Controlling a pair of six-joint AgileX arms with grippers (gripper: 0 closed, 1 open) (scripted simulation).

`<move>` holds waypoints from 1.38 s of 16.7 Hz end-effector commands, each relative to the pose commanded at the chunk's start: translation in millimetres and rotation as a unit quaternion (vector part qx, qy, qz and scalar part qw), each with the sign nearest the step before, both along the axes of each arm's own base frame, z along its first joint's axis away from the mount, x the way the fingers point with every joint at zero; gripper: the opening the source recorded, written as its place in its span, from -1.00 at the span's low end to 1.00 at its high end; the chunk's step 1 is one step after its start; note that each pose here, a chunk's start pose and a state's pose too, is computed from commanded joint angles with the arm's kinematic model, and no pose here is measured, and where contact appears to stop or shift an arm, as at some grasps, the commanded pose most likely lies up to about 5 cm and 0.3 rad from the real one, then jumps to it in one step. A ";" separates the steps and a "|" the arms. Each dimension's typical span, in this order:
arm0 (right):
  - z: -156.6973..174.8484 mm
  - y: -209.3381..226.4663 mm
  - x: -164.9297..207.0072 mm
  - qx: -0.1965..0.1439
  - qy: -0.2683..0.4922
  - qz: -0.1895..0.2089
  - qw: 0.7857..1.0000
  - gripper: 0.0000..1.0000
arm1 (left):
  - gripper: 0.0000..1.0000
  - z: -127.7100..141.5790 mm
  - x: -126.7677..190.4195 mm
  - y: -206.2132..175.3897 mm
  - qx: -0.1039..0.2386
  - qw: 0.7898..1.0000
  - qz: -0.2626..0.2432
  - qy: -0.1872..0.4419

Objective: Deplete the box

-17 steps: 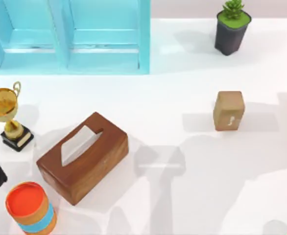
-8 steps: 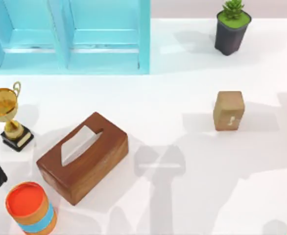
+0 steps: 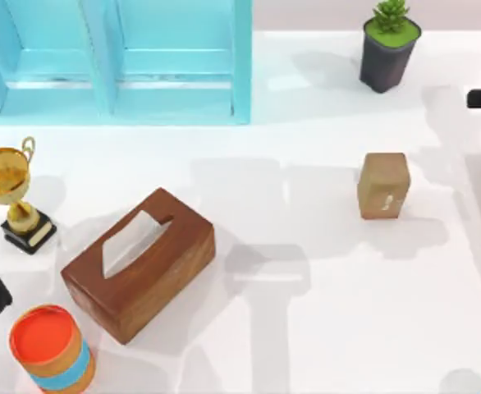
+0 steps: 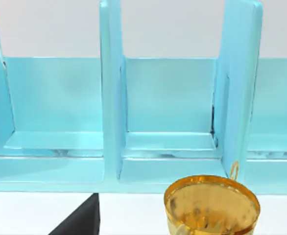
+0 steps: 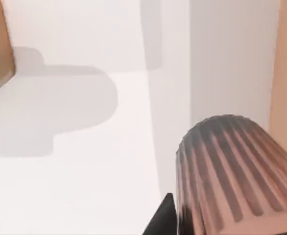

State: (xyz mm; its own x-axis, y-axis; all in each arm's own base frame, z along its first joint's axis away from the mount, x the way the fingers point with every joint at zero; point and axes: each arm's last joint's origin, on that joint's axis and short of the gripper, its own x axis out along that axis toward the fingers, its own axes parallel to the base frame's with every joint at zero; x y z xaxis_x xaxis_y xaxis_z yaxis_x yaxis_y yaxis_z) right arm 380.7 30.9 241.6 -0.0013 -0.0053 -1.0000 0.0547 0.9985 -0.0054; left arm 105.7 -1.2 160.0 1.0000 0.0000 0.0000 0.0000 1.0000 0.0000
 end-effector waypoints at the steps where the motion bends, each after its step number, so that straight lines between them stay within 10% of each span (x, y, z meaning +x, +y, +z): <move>1: -7.0 28.6 -5.6 0.000 -0.002 0.003 1.000 -1.00 | 1.00 0.0 0.0 0.0 0.000 1.000 0.000 0.000; 7: -39.7 118.1 -43.9 0.003 -0.004 0.008 1.000 -1.00 | 1.00 0.0 0.0 0.0 0.000 1.000 0.000 0.000; 23: -85.8 120.2 -45.8 0.003 -0.004 0.008 1.000 -1.00 | 1.00 0.0 0.0 0.0 0.000 1.000 0.000 0.000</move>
